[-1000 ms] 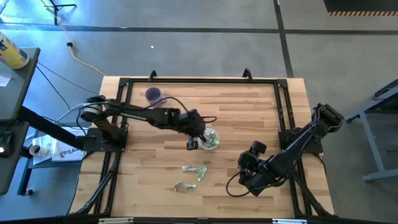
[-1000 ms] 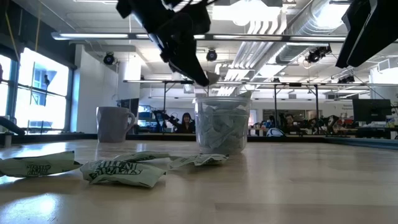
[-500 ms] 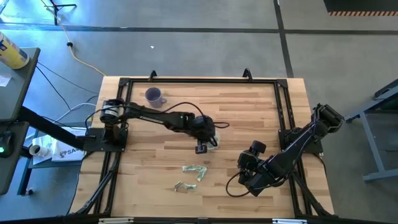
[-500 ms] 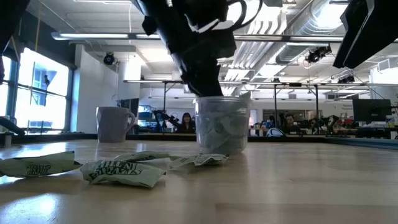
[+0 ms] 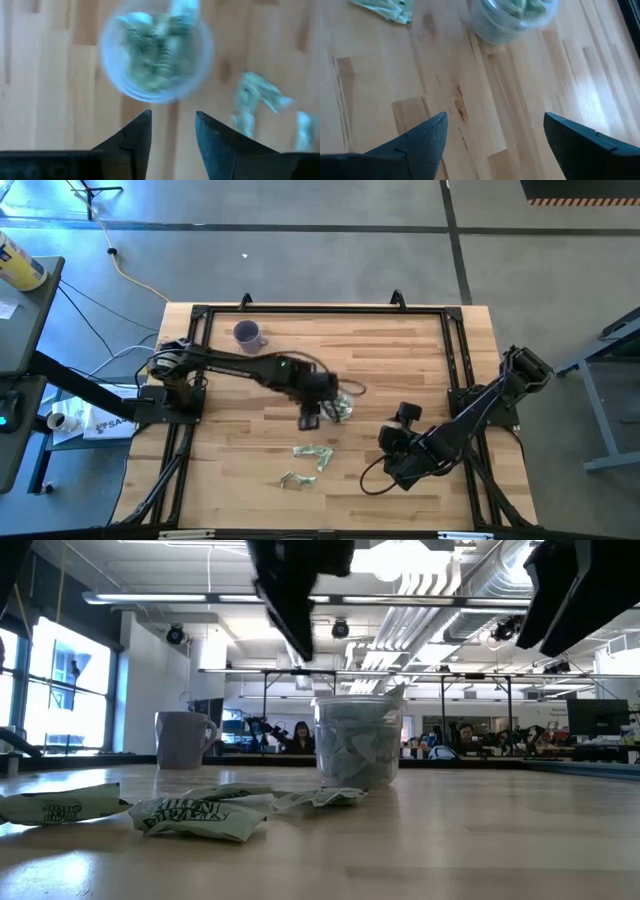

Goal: Pick and place Stevia / Truvia into bins
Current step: Put the stevia packet into the transparent container

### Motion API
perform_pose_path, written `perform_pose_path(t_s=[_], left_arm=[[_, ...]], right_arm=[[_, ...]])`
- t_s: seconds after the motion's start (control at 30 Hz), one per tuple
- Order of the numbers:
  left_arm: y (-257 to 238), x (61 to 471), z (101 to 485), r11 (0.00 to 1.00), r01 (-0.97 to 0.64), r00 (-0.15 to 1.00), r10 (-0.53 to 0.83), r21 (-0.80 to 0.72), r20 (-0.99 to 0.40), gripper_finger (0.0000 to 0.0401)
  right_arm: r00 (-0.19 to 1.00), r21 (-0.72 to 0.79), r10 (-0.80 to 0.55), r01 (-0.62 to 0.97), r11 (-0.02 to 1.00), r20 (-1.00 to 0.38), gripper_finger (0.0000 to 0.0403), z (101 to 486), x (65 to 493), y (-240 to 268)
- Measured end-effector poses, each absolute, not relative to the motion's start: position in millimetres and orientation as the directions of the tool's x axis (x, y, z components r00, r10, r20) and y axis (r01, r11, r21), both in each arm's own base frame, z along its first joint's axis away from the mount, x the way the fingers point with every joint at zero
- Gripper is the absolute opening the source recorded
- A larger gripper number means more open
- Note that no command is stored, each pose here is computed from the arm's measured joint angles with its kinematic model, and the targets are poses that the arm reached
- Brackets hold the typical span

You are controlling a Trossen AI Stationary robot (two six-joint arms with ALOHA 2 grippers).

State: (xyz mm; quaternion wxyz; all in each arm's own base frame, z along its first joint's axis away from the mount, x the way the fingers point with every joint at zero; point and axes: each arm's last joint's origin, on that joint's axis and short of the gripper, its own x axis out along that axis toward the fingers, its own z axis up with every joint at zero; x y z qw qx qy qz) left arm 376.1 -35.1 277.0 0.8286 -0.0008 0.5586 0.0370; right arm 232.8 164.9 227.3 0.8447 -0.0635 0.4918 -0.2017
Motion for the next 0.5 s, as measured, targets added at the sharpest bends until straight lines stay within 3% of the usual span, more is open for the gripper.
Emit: perform_pose_path(t_s=[0.27, 0.5], left_arm=[[-100, 342, 237, 1.0, 0.021, 0.338, -0.004, 0.004, -0.941, 0.0183], [-132, 335, 181, 0.994, 0.019, 0.443, -0.107, -0.111, -0.89, 0.0194]], right_arm=[[0.449, -0.245, -0.278, 0.13, 0.961, -0.849, 0.0319, 198, 244, 156], [0.432, -0.209, -0.232, 0.1, 0.973, -0.871, 0.0319, 189, 240, 157]])
